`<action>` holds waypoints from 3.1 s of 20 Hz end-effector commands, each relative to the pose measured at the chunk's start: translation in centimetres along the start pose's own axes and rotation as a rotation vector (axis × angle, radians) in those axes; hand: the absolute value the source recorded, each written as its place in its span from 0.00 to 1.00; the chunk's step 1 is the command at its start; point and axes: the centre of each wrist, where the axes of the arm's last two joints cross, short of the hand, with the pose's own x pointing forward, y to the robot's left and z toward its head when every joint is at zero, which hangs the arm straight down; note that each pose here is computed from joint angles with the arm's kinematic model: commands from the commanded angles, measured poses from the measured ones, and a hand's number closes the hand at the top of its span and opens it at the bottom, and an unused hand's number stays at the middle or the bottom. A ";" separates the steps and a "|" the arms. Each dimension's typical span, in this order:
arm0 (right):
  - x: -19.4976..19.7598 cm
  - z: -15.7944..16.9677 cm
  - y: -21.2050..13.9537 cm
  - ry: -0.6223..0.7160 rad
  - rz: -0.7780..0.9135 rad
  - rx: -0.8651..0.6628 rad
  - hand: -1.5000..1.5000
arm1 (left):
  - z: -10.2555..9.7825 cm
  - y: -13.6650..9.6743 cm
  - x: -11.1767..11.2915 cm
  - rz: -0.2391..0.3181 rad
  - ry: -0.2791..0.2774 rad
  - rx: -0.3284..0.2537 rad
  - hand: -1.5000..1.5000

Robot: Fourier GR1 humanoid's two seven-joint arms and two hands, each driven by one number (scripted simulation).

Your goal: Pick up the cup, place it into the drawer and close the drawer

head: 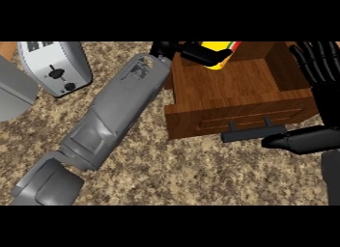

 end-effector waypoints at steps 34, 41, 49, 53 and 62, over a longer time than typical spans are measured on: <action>-5.4 2.7 5.3 0.330 0.460 0.670 0.00 | 2.0 0.3 -3.9 0.389 -0.158 0.148 0.00; -13.1 3.2 8.0 0.462 0.572 0.778 0.00 | 3.4 1.8 -5.9 0.446 -0.156 0.141 0.00; -18.6 0.7 4.5 0.511 0.599 0.663 1.00 | 5.2 5.9 -7.6 0.481 -0.190 0.144 0.00; -17.5 -3.2 2.0 0.430 0.558 0.535 1.00 | 6.1 6.4 -8.5 0.482 -0.167 0.138 0.00; -13.7 -8.5 -3.7 0.388 0.568 0.270 1.00 | 7.2 8.6 -9.0 0.486 -0.172 0.099 0.00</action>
